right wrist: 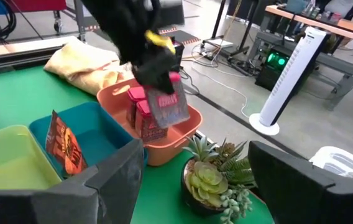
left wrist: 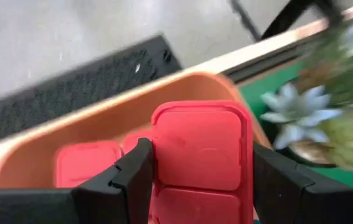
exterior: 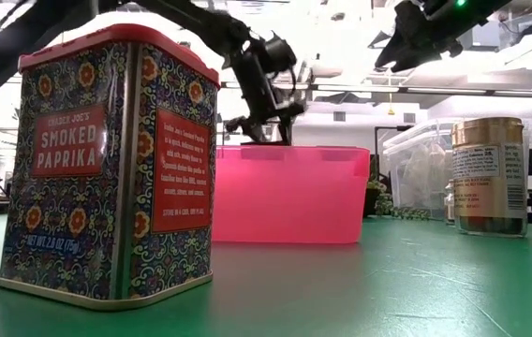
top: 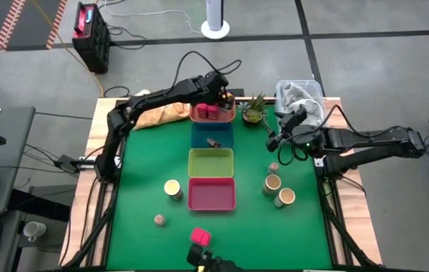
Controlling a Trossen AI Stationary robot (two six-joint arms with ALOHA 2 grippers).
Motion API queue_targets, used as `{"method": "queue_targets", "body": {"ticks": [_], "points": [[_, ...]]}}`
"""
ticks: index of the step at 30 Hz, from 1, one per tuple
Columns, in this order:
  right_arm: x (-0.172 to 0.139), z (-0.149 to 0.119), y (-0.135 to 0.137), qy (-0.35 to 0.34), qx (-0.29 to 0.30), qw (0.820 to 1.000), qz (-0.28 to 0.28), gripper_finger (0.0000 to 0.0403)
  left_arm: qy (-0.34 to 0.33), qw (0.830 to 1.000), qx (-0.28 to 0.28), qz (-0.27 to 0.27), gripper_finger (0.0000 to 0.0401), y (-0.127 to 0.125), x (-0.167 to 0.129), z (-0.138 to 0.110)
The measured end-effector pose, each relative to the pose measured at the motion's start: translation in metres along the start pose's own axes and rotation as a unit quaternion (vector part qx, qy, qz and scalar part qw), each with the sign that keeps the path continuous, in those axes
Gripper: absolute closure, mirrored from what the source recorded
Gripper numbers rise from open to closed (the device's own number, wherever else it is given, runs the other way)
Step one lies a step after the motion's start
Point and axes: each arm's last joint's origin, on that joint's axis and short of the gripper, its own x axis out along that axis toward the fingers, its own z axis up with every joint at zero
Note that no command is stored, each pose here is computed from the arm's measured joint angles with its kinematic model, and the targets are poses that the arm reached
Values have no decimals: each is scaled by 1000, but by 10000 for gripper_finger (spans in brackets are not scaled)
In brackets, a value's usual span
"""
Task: Sort spices by type
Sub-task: Put the top red seasoning can into the orange bin
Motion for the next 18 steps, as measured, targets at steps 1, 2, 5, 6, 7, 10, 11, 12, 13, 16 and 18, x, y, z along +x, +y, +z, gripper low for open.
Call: {"method": "queue_targets", "body": {"ticks": [1, 2, 5, 6, 7, 10, 11, 12, 13, 16, 18], "points": [[0, 0, 0, 0, 0, 1000, 1, 88, 11, 1000, -2, 3, 193, 0, 9, -4], [-1, 0, 1, 0, 0, 1000, 2, 88, 17, 1000, -3, 6, 193, 0, 15, -8], [-2, -1, 3, 2, -4, 1000, 11, 88, 18, 1000, 9, 13, 193, -2, 32, -15], [-4, -1, 4, 2, -5, 1000, 15, 88, 16, 1000, 14, 17, 193, -3, 34, -15], [-4, -2, 5, 1, -6, 1000, 19, 88, 11, 1000, 15, 19, 193, -4, 34, -14], [-7, -2, 8, 0, -9, 1000, 30, 88, 2, 1000, 14, 25, 193, -3, 32, -11], [-7, -2, 8, -1, -12, 999, 32, 88, 1, 1000, 17, 26, 193, -2, 32, -11], [-8, -1, 8, -3, -13, 999, 33, 88, 1, 999, 22, 29, 193, -2, 32, -11], [-8, -1, 8, -4, -14, 999, 33, 88, 5, 999, 26, 31, 193, -2, 32, -12], [-7, -1, 8, -4, -15, 999, 32, 88, 12, 999, 32, 32, 193, -3, 32, -14], [-7, -1, 8, -4, -15, 999, 32, 88, 15, 999, 42, 32, 192, -3, 32, -14]]}}
